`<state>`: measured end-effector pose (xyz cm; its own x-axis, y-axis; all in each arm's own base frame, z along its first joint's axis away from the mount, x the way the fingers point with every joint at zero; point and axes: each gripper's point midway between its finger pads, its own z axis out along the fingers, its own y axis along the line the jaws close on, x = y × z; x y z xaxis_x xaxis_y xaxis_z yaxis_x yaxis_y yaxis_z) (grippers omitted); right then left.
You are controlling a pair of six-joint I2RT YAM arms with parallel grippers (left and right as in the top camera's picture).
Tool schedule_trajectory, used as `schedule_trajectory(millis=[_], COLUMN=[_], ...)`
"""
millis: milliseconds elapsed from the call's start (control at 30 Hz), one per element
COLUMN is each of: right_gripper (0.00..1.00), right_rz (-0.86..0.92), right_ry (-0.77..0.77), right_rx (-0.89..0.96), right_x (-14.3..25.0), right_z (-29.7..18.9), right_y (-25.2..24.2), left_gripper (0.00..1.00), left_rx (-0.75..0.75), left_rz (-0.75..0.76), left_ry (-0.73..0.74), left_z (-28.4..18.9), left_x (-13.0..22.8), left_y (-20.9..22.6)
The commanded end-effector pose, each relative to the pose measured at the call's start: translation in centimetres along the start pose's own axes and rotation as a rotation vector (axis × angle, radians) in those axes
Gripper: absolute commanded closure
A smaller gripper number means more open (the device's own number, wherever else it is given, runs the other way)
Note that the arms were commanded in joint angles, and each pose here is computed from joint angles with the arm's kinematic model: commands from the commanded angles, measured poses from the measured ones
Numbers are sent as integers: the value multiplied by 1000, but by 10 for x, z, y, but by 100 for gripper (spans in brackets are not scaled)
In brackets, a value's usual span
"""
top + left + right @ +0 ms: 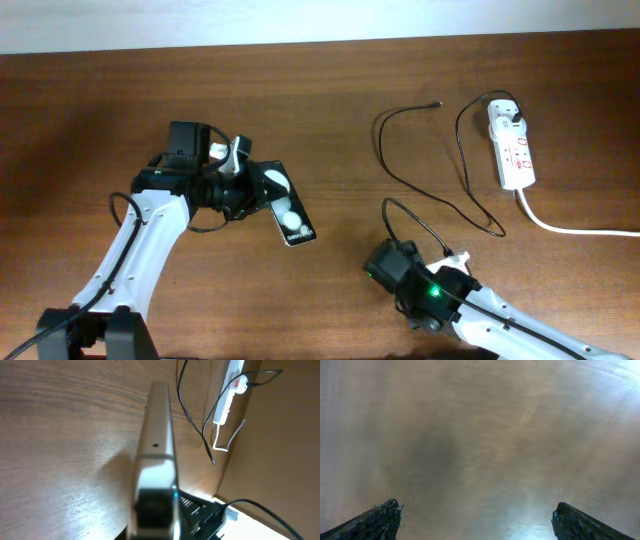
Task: Plug charger to phone and switch on socket
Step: 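Move the right gripper to the black cable and grasp near its USB-C plug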
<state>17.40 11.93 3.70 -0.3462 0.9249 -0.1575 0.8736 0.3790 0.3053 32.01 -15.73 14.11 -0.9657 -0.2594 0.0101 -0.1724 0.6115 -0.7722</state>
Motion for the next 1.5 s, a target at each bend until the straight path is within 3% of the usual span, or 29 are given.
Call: schedule_trajectory(millis=[0, 100, 167, 267, 367, 600, 733, 1067, 1100, 1133, 1167, 1233, 1300, 1400, 1467], right_gripper=[1, 1, 0, 15, 15, 25, 25, 25, 28, 47, 56, 84, 96, 96, 96], right_rz=[-224, -287, -232, -184, -205, -229, -191, -192, -192, -193, -194, -266, -387, -559, -724], right_ry=[-174, -138, -112, -116, -115, -75, -117, -68, -71, -68, -60, -52, -49, 10, 166], right_rx=[-139, -209, -261, -330, -258, -25, -44, -77, -86, -80, -68, -45, -44, 40, 129], right_x=[-29, -57, -85, -130, -146, -183, -204, -188, -189, -188, -186, -181, -174, -145, -100], right_z=[-20, -52, -71, -97, -92, 17, 72, 166, 169, 173, 178, 181, 181, 179, 171], right_y=[48, 102, 127, 162, 188, 280, 293, 302, 304, 302, 298, 293, 294, 276, 246], left_gripper=[100, 100, 100, 100, 100, 100, 100, 100, 100, 100, 100, 100, 100, 100, 100], left_rx=[30, 4, 4, 4, 4, 4, 4, 3, 3, 3, 3, 3, 3, 4, 4], left_rz=[78, 78, 78, 78, 78, 77, 77, 77, 77, 77, 77, 77, 77, 78, 77], left_ry=[7, -7, -7, -7, -8, -7, -7, -8, -8, -8, -7, -8, -8, -8, -7], left_z=[-2, -2, -2, -2, -2, -2, -2, -2, -2, -2, -2, -2, -2, -2, -2], left_x=[0, -3, -3, -3, -3, -3, -3, -3, -3, -3, -3, -3, -3, -3, -3], left_y=[-6, -1, -1, -1, -1, -1, -1, -1, -1, -1, -1, -1, -1, -1, -1])
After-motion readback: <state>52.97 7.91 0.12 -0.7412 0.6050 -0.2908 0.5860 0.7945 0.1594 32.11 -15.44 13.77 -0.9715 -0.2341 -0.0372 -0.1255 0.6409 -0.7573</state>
